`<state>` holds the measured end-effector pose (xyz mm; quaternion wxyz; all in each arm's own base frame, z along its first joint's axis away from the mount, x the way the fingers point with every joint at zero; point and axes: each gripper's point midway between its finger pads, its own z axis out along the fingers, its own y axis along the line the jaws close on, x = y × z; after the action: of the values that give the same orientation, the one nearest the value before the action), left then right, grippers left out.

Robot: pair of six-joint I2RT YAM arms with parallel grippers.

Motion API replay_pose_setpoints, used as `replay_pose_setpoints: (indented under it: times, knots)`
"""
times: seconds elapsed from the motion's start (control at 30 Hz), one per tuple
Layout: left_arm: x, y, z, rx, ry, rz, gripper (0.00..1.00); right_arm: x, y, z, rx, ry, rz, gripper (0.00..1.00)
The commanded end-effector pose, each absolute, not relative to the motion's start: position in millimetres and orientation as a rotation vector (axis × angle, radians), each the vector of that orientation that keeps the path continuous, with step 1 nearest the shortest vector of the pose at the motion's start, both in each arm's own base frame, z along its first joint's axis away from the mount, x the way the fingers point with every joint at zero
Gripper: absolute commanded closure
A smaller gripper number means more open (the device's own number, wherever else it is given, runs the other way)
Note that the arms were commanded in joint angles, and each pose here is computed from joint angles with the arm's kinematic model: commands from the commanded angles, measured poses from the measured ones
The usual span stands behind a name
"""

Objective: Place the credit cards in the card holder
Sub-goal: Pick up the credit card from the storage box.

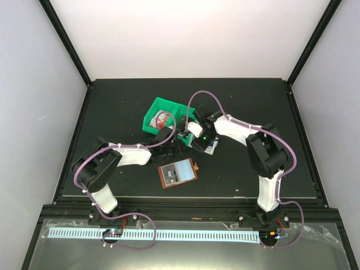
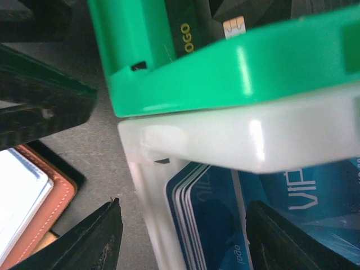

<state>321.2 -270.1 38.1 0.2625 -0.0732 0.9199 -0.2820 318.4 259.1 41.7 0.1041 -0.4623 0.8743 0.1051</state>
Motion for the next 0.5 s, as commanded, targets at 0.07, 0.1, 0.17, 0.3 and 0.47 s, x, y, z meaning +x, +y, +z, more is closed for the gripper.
replay_pose_setpoints:
  times: [0.07,0.1,0.17,0.3,0.47]
  knots:
    - [327.1,-273.9,40.1,-0.210,2.486,-0.778,0.48,316.9,263.1,35.9,-1.386,2.581,0.299,0.39]
    - [326.8,-274.0,39.8,-0.210,2.487,-0.778,0.48,314.6,264.0,38.2,-1.393,2.577,0.313,0.40]
    - [326.7,-274.3,40.0,-0.209,2.487,-0.780,0.48,309.2,267.2,44.8,-1.406,2.566,0.359,0.44]
    - [327.3,-273.2,40.4,-0.211,2.485,-0.775,0.48,306.9,268.7,58.2,-1.393,2.538,0.382,0.44]
    - [326.5,-272.8,39.3,-0.210,2.489,-0.773,0.48,308.4,266.3,63.2,-1.378,2.536,0.360,0.44]
